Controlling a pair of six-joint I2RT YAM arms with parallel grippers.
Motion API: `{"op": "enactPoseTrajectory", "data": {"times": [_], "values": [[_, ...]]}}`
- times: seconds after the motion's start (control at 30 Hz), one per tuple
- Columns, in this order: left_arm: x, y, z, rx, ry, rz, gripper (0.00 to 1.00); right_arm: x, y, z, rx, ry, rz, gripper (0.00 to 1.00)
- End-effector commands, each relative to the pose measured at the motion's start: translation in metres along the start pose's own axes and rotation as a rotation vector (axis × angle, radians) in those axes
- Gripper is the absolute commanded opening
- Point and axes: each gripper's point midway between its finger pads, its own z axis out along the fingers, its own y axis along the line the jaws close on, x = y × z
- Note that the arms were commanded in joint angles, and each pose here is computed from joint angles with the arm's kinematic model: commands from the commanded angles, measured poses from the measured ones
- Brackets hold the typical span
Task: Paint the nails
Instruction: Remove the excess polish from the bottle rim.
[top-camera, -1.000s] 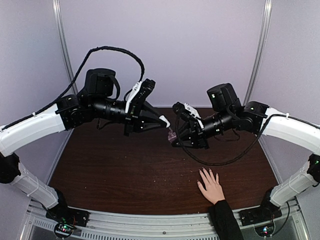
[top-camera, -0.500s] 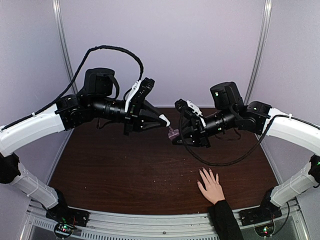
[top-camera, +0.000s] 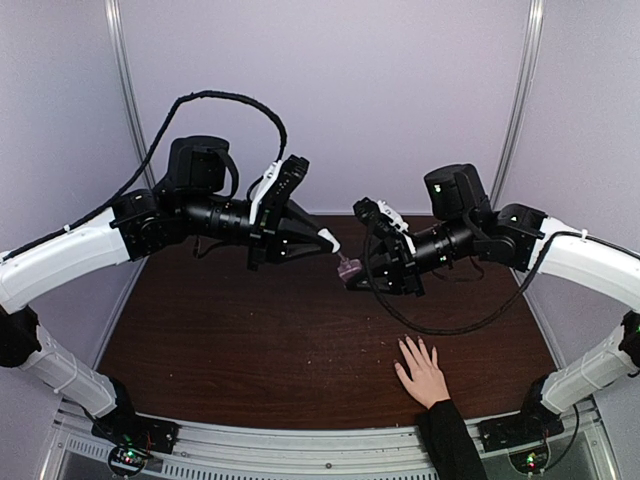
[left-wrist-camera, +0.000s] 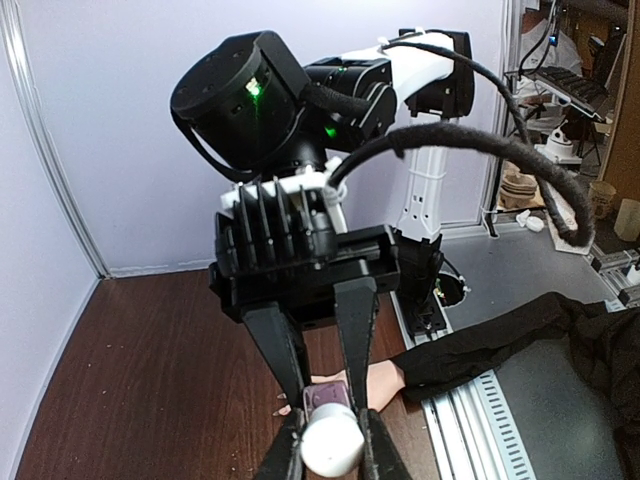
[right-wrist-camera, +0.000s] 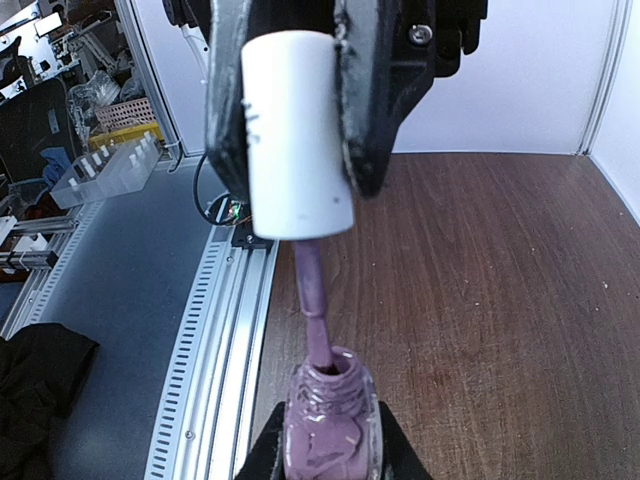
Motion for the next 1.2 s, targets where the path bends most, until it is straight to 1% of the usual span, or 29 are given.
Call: {"op": "enactPoseTrajectory", "data": {"times": [0.0,0.33,1.17], "values": [[-0.009,0.001,-0.003,0.002,-0.04,0.018,0.0,-0.01,0.006,-0.007,-0.005,-0.041,-0.044,0.0],[-0.01,0.001,-0.001,0.016,-0.049,0.013,0.0,-0.011,0.006,-0.005,-0.014,-0.044,-0.04,0.0],[0.0,0.004,0.002,0.003,-0.015,0.0,0.0,-0.013,0.008,-0.007,-0.015,-0.049,-0.049,0.0]]}}
